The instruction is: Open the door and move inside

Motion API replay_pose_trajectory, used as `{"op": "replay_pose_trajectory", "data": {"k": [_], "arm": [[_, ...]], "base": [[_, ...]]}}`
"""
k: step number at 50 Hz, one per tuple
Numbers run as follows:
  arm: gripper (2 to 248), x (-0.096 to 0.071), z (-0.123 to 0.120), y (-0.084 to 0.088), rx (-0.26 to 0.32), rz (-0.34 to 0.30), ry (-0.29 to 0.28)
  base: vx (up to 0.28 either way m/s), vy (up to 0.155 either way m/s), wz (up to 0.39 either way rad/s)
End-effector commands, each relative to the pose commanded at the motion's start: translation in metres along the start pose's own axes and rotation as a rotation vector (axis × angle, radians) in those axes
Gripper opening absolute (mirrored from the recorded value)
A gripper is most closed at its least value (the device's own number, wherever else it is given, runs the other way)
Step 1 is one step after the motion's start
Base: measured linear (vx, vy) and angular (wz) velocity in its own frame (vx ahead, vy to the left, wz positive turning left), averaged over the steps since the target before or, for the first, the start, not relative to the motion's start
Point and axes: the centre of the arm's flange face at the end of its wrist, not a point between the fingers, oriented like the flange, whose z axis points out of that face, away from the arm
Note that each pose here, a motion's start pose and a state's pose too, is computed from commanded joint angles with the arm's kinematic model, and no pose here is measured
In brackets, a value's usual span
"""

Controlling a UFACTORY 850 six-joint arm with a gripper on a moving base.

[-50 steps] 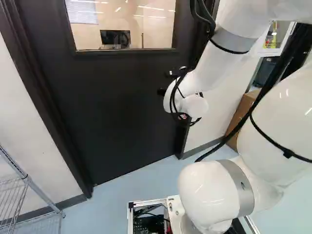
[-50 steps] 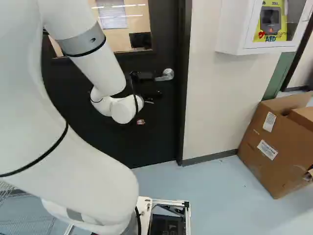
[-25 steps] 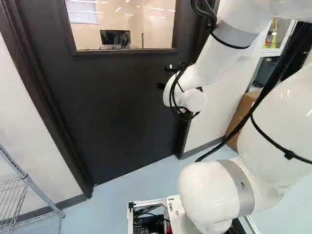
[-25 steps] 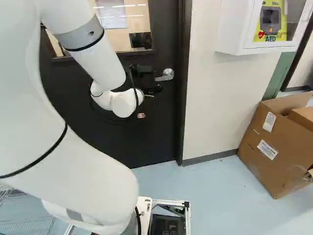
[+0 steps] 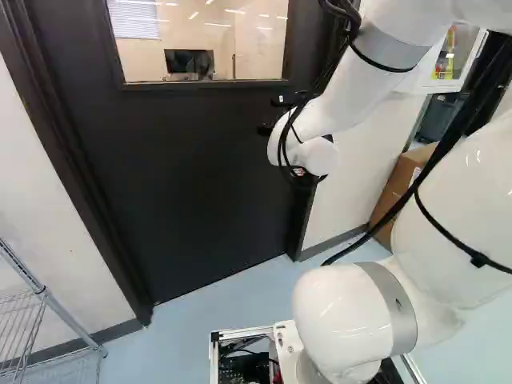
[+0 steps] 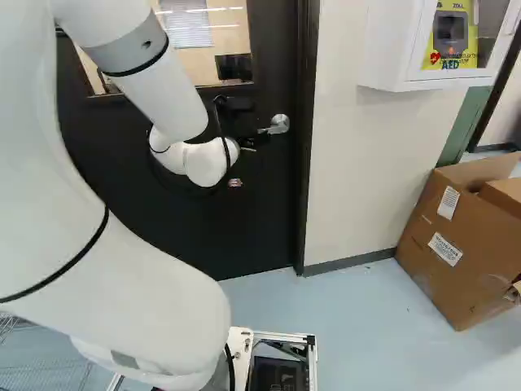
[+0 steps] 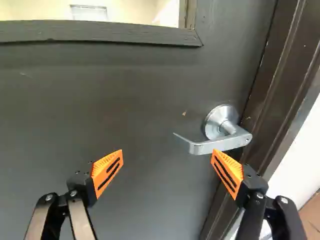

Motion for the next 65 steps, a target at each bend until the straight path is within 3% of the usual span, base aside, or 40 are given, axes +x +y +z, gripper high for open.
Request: {"op": "replay_pose_trajectory", "data": {"k": [32, 52, 65], "arm": [[247, 0.035, 0.014, -0.001, 0.01, -0.01, 0.073], [247, 0.056, 0.02, 0.004, 0.08, -0.107, 0.115], [247, 0.06, 0.028, 0.013, 0.103, -0.161, 0.116]], "base": [[0.0, 0.0, 0.0], [0.0, 0.0, 0.0], [0.0, 0.0, 0.0]]}}
